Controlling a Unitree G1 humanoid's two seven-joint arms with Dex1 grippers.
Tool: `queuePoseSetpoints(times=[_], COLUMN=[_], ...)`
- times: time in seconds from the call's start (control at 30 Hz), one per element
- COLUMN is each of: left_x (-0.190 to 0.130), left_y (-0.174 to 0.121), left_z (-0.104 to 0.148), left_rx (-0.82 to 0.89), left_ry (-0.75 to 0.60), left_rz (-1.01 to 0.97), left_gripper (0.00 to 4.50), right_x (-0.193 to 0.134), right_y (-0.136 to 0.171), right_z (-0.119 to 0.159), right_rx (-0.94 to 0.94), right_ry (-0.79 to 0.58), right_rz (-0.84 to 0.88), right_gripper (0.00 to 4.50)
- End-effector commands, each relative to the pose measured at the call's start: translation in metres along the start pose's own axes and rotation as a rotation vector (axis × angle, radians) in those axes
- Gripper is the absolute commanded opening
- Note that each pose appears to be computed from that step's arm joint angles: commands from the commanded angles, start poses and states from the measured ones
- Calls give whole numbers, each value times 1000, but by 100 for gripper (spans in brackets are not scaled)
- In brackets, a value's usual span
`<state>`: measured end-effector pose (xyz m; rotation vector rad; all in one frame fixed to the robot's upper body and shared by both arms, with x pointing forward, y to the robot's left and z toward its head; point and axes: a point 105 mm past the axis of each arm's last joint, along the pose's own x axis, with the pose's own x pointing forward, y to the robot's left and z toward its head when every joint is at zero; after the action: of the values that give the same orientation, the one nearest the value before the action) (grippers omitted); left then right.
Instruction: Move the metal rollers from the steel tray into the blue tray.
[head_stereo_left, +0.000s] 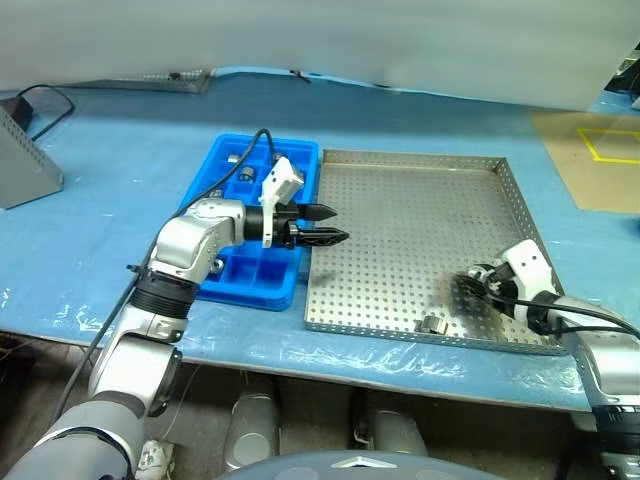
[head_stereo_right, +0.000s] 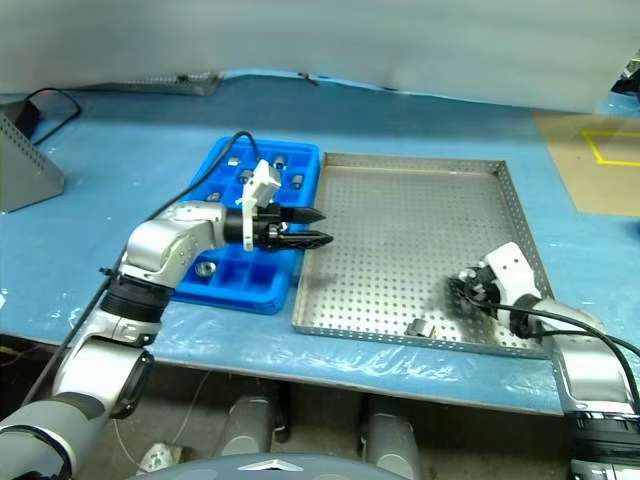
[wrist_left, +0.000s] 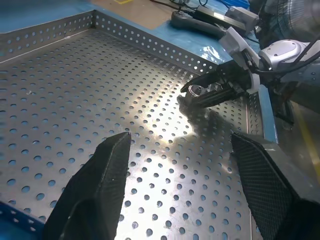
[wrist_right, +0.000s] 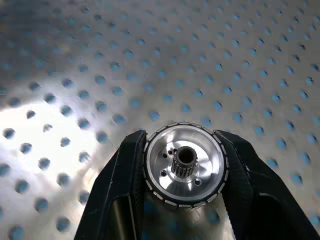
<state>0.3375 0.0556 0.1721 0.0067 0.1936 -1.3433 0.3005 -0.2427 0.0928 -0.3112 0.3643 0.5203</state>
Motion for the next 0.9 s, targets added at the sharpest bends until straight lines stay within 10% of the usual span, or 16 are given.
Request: queuePoseSetpoints(times=[0.03, 0.33, 0.9], left_x=[-27, -88, -117], left_y=[7, 7, -26], left_z=[12, 1, -21], left_rx=[43, 52, -33], left_ry=[-35, 8, 8], left_rz=[54, 245, 423], left_gripper=[336, 336, 336], right_x=[17, 55, 89], right_y=[40, 123, 168], right_z=[74, 139, 132], right_rx=[-114, -281, -281], right_ry=[-194, -328, -319], right_rz=[186, 580, 774], right_gripper=[165, 165, 165])
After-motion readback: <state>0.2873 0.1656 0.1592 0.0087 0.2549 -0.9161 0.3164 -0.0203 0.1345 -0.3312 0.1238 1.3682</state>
